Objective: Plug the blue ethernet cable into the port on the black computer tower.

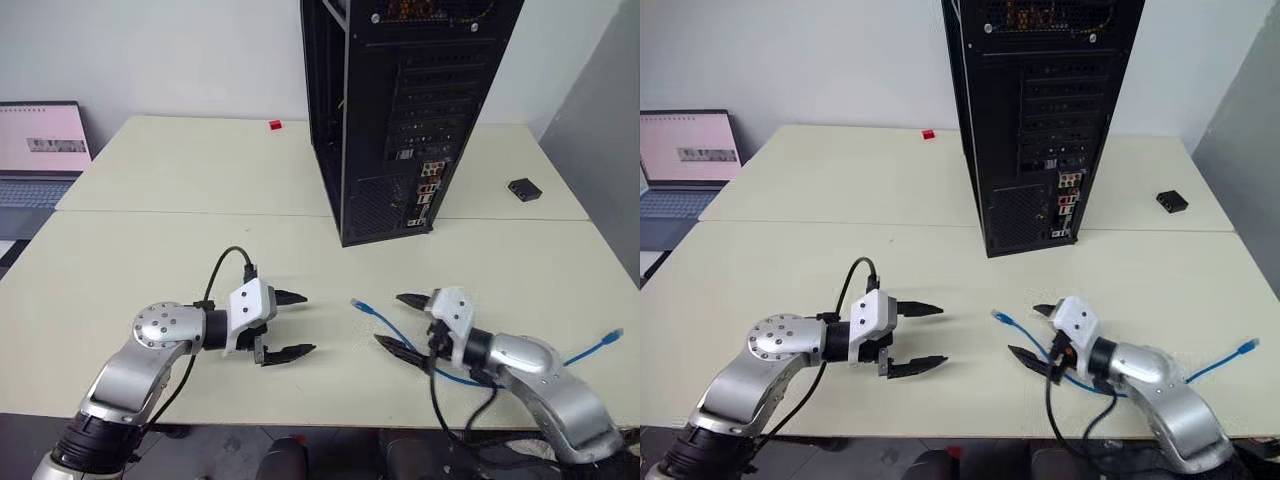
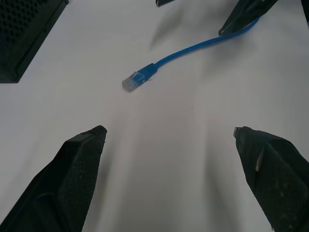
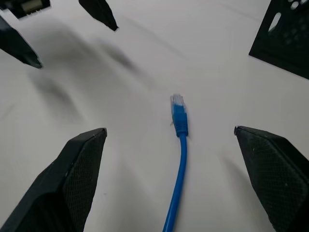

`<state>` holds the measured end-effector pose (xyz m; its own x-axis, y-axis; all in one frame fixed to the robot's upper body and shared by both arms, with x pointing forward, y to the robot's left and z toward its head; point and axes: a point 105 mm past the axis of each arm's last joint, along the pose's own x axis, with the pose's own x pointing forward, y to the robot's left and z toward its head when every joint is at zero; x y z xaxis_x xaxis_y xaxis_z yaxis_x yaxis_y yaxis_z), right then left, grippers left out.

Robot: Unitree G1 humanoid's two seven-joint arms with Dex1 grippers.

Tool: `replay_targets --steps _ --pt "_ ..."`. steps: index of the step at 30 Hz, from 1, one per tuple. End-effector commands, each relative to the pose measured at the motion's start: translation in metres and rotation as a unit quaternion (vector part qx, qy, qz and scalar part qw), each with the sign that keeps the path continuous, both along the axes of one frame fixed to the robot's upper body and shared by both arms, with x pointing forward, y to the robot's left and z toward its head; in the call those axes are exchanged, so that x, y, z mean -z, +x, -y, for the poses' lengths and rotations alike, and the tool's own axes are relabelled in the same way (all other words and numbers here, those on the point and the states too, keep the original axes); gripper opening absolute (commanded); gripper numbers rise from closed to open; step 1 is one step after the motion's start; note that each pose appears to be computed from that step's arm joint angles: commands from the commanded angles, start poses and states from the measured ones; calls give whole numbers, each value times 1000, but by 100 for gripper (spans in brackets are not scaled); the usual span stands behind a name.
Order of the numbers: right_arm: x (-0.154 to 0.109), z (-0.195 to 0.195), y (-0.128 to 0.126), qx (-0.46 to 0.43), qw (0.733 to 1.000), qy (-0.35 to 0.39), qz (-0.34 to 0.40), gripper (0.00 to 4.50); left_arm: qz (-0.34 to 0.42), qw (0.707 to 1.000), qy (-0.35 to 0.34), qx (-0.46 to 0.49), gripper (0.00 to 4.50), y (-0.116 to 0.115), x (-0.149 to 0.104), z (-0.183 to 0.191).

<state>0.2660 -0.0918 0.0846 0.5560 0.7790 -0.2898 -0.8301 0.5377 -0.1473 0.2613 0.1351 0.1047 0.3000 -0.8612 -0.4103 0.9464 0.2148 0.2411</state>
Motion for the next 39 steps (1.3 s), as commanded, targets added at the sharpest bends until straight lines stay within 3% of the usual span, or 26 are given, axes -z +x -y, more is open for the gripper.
replay_targets --steps 1,5,8,25,33,39 --pt "8 -10 10 -4 1000 -3 5 448 9 1000 9 13 450 1 -2 -2" --pt "17 -17 22 3 1000 -10 4 448 11 1000 12 13 450 3 -1 -3" --pt "23 -14 24 2 1000 -23 -2 402 17 1000 14 13 450 5 -1 -3" --pt "11 -16 23 -39 997 -54 30 10 31 999 11 24 450 18 0 5" --pt "-13 -39 2 -140 984 -88 70 3 36 995 19 89 450 26 -3 23" --pt "-20 -49 1 -151 982 -82 76 2 35 992 17 121 450 27 -5 32"
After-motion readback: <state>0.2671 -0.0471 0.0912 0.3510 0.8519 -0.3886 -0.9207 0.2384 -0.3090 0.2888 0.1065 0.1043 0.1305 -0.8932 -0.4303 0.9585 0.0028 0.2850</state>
